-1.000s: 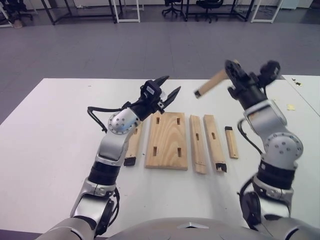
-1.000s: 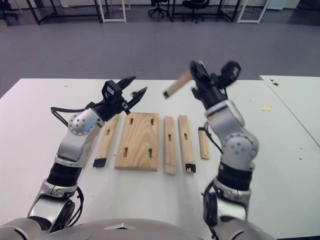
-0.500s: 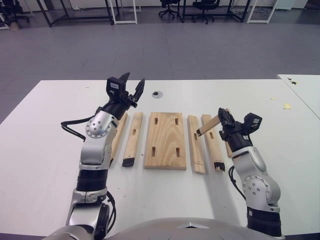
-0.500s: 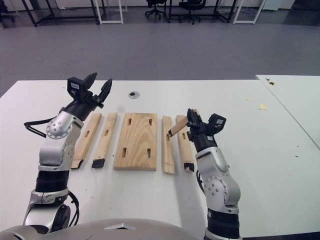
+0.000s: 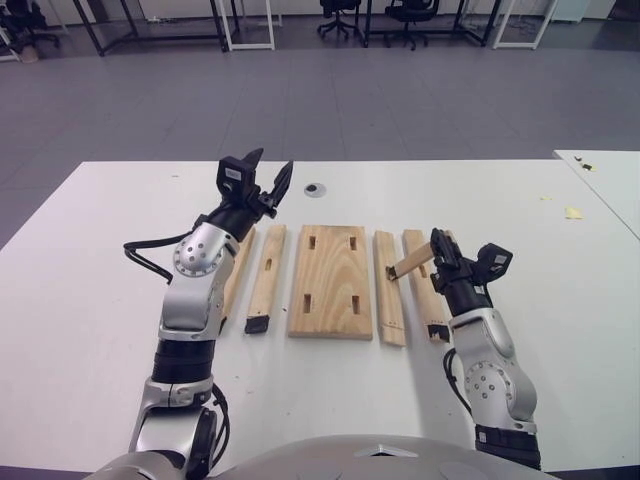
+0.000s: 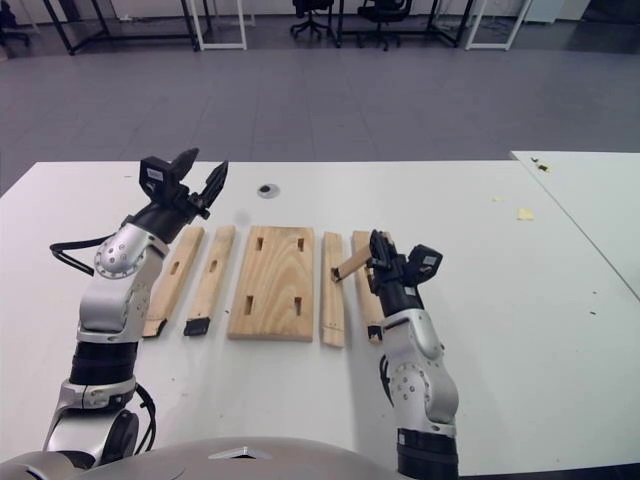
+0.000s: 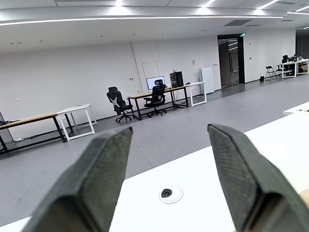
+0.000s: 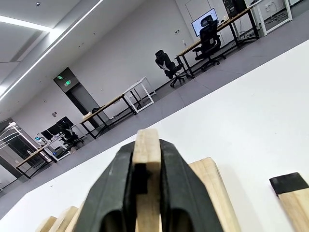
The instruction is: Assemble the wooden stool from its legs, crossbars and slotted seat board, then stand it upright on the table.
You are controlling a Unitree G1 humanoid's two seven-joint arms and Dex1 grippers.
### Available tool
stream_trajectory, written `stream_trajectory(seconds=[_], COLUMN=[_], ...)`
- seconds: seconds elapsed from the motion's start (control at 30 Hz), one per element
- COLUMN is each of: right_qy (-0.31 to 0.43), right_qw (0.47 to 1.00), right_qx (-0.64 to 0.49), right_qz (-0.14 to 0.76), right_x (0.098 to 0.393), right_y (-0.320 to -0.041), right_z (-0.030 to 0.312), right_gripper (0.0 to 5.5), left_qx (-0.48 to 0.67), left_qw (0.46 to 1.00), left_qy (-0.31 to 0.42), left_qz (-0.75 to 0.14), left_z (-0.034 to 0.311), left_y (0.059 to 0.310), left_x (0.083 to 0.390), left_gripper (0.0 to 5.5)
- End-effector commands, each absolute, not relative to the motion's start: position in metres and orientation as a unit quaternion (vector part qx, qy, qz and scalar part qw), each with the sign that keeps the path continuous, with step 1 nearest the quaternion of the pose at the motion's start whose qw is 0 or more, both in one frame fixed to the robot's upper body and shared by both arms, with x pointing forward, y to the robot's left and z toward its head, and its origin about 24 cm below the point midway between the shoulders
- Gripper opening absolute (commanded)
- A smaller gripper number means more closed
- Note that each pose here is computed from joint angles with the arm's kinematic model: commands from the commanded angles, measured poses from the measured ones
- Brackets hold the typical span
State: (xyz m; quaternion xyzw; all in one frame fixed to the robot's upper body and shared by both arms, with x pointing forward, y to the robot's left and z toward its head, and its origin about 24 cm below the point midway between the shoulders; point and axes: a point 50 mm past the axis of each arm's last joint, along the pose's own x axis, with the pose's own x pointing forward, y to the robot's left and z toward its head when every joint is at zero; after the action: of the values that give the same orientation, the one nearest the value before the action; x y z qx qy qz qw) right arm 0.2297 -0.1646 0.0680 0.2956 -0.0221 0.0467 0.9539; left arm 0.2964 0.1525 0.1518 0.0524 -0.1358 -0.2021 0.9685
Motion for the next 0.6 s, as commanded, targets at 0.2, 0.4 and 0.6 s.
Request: stream_trajectory(seconds=[0.2,0.4,0.6], right_qy=[-0.035,-0.024,-0.008], right_qw=[0.942,0.941,0.952], right_qx=[0.329,0.334,0.305], right_qz=[0.056,0.05,0.043], right_x=[0.236,0.236,0.235], right_y=[-0.164,-0.163,-0.164], right_z=[0.071,0.062,0.053], right_gripper=[0.42,0.42,0.42], left_qx=[0.054,0.052,0.053], left_qw=[0.969,0.968,0.968], left_qy=[-0.12,-0.118,-0.117], left_qz=[-0.21,-0.216,-0.217], left_z=[0.144,0.143,0.143], left_y=[0.151,0.147,0.148], left_x=[0.295,0.296,0.296], left_gripper=[2.87,2.87,2.87])
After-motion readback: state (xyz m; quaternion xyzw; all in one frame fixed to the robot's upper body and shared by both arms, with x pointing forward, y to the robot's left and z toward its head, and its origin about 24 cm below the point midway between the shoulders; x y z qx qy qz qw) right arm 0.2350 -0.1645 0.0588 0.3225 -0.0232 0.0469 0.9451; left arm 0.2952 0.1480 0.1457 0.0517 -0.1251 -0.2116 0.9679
